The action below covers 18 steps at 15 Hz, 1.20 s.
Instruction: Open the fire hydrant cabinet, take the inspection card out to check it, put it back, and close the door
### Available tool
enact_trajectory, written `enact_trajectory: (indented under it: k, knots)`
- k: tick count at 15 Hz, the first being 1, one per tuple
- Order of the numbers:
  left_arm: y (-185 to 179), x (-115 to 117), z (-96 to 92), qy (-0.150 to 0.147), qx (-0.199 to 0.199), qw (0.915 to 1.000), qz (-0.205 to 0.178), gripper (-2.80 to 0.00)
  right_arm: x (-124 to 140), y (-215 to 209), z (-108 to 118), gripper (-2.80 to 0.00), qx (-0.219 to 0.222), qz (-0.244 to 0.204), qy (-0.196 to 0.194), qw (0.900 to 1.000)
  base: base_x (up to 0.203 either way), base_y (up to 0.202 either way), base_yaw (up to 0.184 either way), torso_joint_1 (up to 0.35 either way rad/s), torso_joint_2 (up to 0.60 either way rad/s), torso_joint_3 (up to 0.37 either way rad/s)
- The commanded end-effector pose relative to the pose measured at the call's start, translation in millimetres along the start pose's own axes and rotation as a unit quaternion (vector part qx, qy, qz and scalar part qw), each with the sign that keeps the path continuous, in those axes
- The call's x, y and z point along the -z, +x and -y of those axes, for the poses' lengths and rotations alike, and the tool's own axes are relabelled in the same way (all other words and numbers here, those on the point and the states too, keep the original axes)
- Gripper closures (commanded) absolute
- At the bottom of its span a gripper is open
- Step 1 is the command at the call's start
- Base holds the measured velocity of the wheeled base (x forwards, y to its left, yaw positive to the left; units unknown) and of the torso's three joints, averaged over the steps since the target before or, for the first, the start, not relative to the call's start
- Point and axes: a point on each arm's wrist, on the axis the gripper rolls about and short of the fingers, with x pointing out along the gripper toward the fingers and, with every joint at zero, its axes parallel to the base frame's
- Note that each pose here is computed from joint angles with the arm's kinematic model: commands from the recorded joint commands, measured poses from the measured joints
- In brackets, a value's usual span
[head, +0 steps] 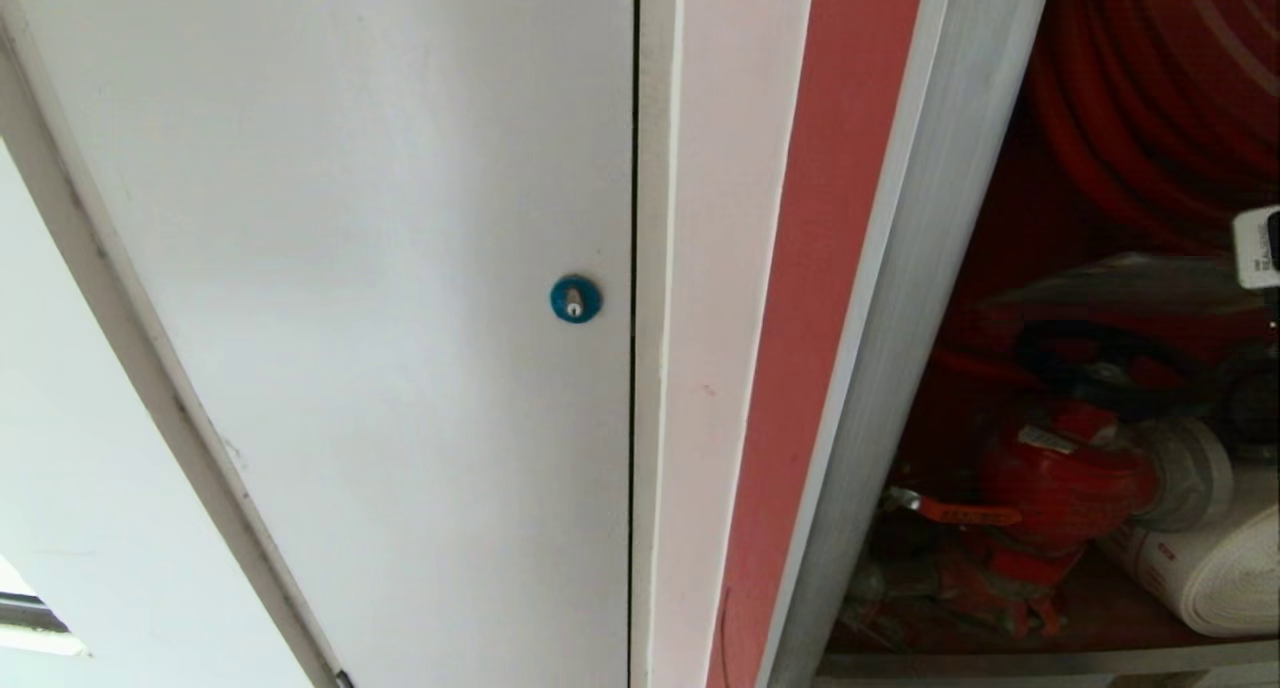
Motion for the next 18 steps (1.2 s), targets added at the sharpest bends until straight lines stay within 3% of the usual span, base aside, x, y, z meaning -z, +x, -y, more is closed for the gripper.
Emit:
enact_trajectory:
  k: [1,12,18]
  knots:
    - [0,1,0.0,0.000,0.000,1.0000,-0.001,0.00,-1,8,0,0.00,-0.012,-0.003,-0.006,1.000,0.000,0.000,0.000,0.000,0.00,0.000]
    - [0,1,0.0,0.000,0.000,1.0000,-0.001,0.00,0,18,2,0.00,-0.014,-0.009,-0.002,1.000,0.000,0.000,0.000,0.000,0.00,0.000]
    - [0,1,0.0,0.000,0.000,1.0000,-0.001,0.00,0,15,-11,0.00,-0.030,-0.004,-0.006,1.000,0.000,0.000,0.000,0.000,0.00,0.000]
